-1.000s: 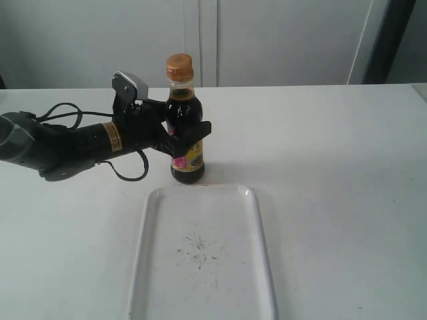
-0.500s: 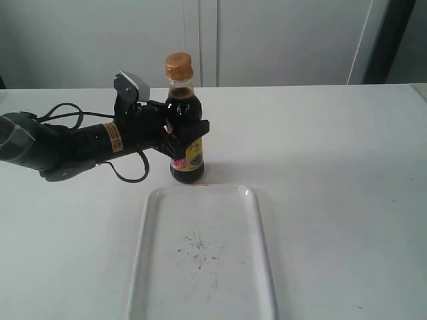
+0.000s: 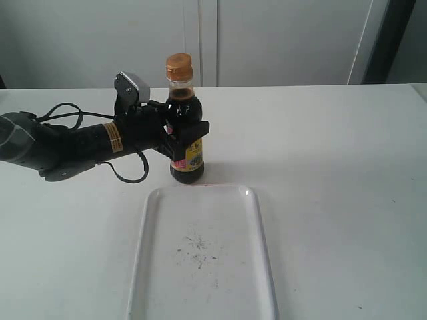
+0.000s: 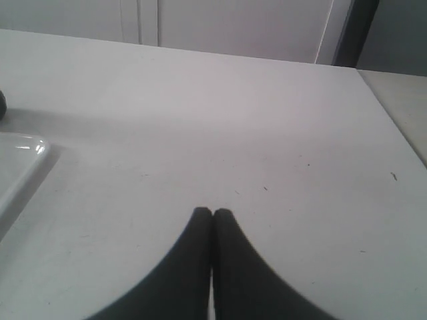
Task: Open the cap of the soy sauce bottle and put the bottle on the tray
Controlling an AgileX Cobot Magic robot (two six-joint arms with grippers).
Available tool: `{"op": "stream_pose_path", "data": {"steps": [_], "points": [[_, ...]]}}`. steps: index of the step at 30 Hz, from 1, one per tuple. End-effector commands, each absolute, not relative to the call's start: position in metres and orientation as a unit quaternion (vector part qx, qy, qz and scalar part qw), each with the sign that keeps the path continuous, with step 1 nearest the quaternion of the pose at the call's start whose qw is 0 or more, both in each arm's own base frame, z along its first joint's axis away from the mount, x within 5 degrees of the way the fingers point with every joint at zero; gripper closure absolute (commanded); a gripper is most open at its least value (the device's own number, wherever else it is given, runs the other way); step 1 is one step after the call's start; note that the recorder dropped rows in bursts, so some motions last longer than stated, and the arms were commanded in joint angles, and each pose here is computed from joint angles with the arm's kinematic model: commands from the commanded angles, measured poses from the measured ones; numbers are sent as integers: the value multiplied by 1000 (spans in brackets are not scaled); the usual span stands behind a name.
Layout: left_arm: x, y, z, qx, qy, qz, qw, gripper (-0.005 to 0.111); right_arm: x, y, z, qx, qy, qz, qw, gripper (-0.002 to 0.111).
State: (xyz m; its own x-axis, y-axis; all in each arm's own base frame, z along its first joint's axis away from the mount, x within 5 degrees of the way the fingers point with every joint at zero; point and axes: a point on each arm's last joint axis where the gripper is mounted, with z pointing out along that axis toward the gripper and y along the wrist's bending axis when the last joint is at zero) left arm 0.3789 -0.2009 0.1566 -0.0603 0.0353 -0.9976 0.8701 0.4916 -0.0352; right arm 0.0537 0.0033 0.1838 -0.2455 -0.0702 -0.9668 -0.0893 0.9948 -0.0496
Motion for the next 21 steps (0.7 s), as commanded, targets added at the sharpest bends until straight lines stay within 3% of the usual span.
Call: {"op": "stream_pose_path", "data": {"steps": [1,16,21], "points": [[379,-202,157,364,630,-352,588,107,55,3,187,-53,773,0,632,108],[379,-202,157,364,630,-352,588,107,56,5,216,-51,661,14,749,108],[379,-202,157,364,630,-352,588,107,54,6,226,9,622,91,778,108]]}}
